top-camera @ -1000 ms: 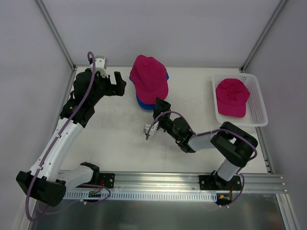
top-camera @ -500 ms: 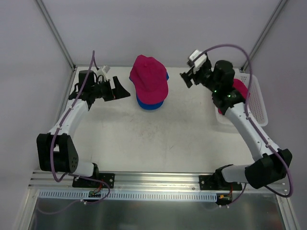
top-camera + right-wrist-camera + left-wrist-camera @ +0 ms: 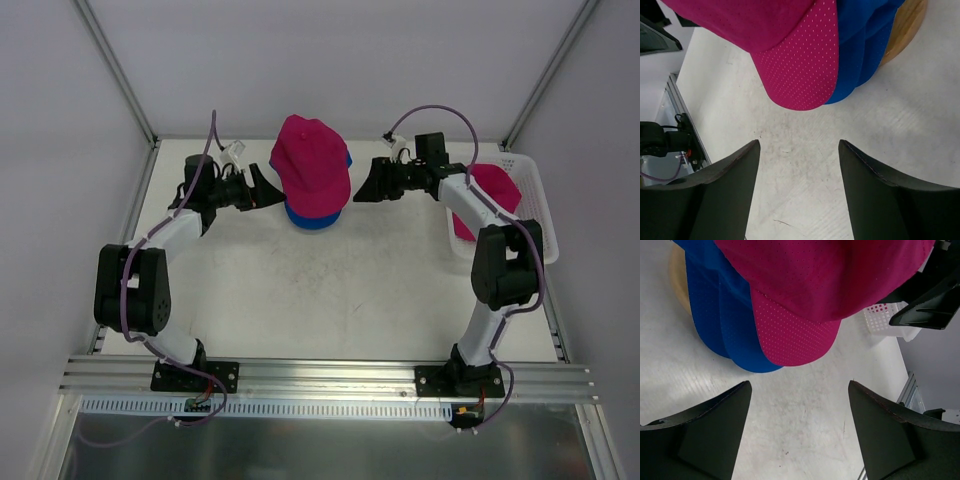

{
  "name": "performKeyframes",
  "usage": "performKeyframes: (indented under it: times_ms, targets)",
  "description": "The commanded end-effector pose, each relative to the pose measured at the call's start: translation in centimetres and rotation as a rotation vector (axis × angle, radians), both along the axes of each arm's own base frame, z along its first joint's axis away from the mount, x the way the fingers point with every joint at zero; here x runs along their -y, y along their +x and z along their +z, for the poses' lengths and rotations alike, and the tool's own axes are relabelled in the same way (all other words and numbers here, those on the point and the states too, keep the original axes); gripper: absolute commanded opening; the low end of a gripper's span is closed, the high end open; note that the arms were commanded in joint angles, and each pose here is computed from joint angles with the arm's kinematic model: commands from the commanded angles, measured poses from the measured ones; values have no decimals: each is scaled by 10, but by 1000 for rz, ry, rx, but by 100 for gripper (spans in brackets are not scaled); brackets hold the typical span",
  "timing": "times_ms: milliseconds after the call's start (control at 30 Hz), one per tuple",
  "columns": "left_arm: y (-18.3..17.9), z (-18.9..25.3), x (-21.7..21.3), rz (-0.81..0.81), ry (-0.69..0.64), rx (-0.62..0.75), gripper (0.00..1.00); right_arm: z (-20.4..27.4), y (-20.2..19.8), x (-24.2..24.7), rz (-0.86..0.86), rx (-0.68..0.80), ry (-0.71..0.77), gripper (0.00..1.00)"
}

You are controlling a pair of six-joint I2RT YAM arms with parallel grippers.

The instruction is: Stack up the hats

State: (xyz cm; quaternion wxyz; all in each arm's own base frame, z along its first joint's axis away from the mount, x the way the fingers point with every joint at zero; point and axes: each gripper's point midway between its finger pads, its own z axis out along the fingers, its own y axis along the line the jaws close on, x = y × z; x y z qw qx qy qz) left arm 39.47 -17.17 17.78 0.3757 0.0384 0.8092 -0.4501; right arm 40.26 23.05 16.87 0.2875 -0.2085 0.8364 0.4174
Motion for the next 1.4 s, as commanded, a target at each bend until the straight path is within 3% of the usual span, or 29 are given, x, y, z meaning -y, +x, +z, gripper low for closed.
performKeyframes:
  times_ms: [0,500,767,833,1167,1367]
  targets:
    - [17,4,15,3,-17,77,79,42,13,-17,25,41,120,68]
    - [56,-12,28,26,-49,85,77,19,60,-33,20,46,166,74]
    - [58,-10,42,-11,-117,60,71,12,58,-43,57,22,188,72]
    - [60,-11,43,-9,-129,46,65,12,55,-46,63,7,202,67]
    - [53,18,46,-32,-170,75,39,20,46,-53,73,-38,251,16]
    - [48,39,47,-67,-124,153,14,42,45,-55,60,-1,291,0]
